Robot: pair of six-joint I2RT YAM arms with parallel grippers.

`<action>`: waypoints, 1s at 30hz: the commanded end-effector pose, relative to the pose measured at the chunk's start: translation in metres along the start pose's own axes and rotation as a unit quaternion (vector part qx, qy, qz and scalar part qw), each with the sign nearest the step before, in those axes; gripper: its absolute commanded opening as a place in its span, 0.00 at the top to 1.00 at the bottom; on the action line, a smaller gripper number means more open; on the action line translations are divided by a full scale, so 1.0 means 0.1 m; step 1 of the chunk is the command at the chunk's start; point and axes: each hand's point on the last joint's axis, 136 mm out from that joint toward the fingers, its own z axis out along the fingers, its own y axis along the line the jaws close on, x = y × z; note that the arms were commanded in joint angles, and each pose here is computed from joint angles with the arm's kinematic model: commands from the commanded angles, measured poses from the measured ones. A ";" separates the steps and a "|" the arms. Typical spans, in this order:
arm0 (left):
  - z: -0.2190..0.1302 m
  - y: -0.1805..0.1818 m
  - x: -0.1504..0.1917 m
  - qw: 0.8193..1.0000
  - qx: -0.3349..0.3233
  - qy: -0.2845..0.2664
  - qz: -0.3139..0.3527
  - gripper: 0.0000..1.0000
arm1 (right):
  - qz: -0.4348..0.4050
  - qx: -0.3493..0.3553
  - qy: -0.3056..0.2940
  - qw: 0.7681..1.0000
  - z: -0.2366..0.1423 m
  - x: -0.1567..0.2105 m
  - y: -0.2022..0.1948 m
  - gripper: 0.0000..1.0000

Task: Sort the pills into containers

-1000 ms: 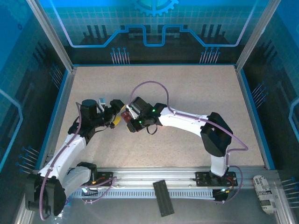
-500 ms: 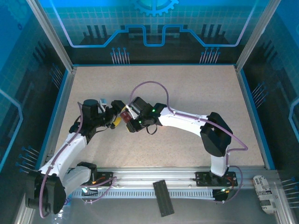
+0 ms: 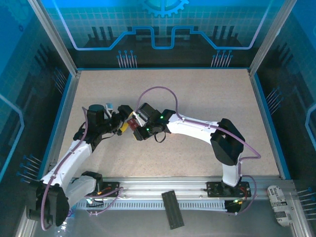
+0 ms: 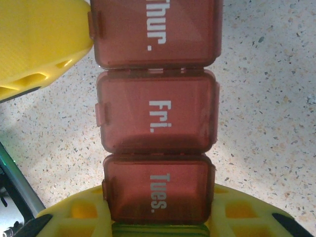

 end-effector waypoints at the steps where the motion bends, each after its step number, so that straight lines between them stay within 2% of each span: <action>1: 0.00 -0.20 -0.02 1.000 0.022 -0.002 0.009 0.05 | -0.002 -0.009 0.004 1.000 0.07 0.04 0.07 0.94; 12: -0.05 -0.56 -0.03 0.998 0.059 -0.005 0.024 0.05 | 0.003 0.007 0.018 1.000 0.20 0.16 -0.03 0.95; 18: -0.11 -0.49 -0.09 0.998 0.036 -0.033 0.025 0.04 | -0.003 0.009 0.031 0.999 0.21 0.31 -0.10 0.95; 26: 0.00 -0.11 -0.09 0.999 -0.014 -0.037 0.015 0.01 | -0.157 0.009 0.097 0.983 0.19 0.79 -0.27 0.89; 30: 0.03 -0.01 -0.09 0.999 -0.024 -0.039 0.012 0.01 | -0.204 0.019 0.117 0.972 0.21 0.92 -0.39 0.84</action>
